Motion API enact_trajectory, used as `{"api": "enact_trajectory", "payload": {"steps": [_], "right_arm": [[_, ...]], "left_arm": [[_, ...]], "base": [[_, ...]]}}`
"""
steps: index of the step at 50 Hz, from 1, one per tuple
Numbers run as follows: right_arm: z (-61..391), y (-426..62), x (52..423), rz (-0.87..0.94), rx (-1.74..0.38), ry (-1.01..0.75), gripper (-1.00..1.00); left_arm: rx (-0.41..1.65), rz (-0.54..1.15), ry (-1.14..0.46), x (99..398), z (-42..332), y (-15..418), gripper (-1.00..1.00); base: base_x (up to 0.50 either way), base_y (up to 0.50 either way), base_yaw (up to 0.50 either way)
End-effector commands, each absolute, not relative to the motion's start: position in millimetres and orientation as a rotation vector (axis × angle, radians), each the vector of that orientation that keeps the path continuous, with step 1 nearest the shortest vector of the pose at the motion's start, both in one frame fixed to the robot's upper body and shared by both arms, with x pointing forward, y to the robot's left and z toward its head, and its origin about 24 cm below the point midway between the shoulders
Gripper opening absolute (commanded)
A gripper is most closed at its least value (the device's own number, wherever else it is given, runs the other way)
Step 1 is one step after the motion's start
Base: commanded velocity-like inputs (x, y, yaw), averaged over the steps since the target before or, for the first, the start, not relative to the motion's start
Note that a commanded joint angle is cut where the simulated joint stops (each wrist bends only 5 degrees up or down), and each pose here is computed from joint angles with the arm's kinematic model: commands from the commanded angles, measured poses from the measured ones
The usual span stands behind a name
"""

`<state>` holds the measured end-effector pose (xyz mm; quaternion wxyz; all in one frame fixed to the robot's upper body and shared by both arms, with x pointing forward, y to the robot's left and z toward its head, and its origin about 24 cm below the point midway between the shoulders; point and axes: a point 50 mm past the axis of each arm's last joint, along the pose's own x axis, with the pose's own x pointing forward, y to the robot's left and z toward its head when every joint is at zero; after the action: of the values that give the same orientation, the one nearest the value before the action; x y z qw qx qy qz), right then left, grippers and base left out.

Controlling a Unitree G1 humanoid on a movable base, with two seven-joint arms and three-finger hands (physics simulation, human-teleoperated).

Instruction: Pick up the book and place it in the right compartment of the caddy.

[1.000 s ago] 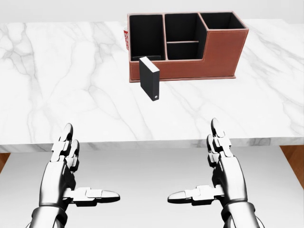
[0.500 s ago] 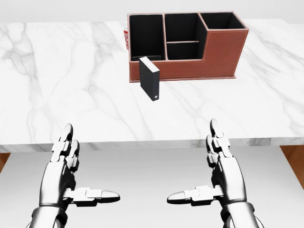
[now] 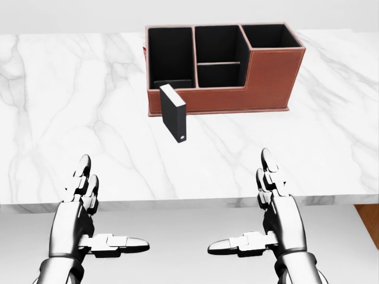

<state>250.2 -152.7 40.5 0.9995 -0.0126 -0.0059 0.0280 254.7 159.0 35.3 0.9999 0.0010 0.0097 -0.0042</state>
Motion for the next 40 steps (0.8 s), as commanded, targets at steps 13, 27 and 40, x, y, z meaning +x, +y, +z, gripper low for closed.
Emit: {"api": "enact_trajectory", "payload": {"steps": [13, 27, 40], "right_arm": [[41, -152, 250, 0.059, -0.029, -0.013, 1.0], [50, -154, 247, 0.05, -0.028, -0.054, 1.0], [86, -157, 238, 0.023, -0.011, -0.224, 1.0]], "left_arm": [[0.002, -0.009, 0.02, 255, 35, 158, 1.0], [-0.032, 0.011, -0.028, 254, 50, 163, 1.0], [-0.065, 0.053, -0.289, 242, 96, 172, 1.0]], "base": [[0.32, -0.14, 0.0], [0.3, 0.0, 0.0], [0.3, 0.0, 0.0]]}}
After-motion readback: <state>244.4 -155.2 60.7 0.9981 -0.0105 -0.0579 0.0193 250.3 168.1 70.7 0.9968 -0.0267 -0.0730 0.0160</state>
